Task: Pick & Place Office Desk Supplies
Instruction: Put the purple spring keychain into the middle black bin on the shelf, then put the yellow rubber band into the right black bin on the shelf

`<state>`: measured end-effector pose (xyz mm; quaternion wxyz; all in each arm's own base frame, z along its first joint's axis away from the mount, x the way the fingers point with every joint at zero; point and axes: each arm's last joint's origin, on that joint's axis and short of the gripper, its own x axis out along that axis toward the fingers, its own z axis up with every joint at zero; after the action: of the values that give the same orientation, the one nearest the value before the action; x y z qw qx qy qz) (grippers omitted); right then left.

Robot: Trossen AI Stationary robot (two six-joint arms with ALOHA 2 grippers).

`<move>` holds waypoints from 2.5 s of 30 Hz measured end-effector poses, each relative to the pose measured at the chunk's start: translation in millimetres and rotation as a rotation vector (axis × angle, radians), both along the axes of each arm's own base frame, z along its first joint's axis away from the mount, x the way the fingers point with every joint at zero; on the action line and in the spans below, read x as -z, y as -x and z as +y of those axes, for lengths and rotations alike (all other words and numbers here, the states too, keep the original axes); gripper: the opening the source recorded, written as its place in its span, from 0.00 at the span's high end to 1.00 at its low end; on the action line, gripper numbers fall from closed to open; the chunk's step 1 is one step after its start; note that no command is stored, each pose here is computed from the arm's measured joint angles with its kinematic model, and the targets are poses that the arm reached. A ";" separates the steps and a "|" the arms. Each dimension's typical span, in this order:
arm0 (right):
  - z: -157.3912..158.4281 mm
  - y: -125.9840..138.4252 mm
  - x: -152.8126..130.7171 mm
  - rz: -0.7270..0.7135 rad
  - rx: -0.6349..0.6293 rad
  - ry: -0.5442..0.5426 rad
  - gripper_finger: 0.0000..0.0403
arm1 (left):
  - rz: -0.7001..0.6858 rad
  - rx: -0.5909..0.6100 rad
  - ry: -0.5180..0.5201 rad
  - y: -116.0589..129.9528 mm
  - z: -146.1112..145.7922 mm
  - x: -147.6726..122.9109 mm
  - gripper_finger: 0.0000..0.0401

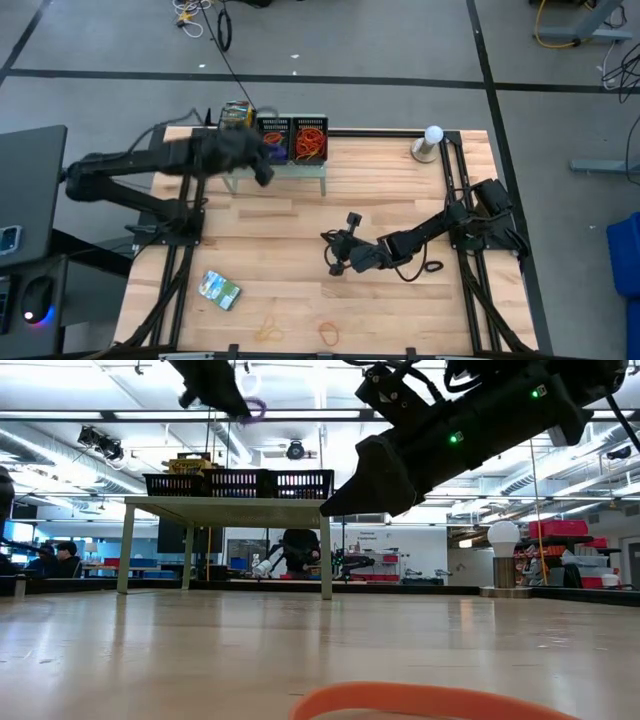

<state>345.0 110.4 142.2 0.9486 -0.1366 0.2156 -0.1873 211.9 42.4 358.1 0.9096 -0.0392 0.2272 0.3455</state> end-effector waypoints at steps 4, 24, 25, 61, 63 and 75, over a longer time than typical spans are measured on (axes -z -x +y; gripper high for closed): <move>0.1 0.0 -0.1 -0.001 0.000 0.000 0.98 | 0.028 0.007 0.107 4.4 43.9 5.5 0.94; 0.4 0.0 0.1 0.000 -0.004 -0.001 0.99 | 0.151 -0.007 0.206 4.1 89.5 27.3 0.56; 0.4 0.0 0.1 0.000 -0.004 -0.001 0.99 | 0.153 0.001 0.202 3.8 88.0 23.9 0.55; -44.8 98.6 -19.5 -0.187 -0.109 -0.200 0.98 | 0.014 0.558 0.289 -64.2 -168.7 95.9 0.98; -44.9 98.8 -19.0 -0.182 -0.108 -0.200 0.98 | 0.088 0.531 0.344 -65.9 -181.3 96.5 0.98; -47.3 98.2 -18.9 -0.172 -0.105 -0.165 0.97 | 0.392 0.326 0.565 -80.2 -282.3 132.1 0.92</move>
<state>246.8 63.1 161.1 0.9800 -0.0526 0.1409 -0.1302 292.1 -239.9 226.0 0.8454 -0.1849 0.4863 0.1209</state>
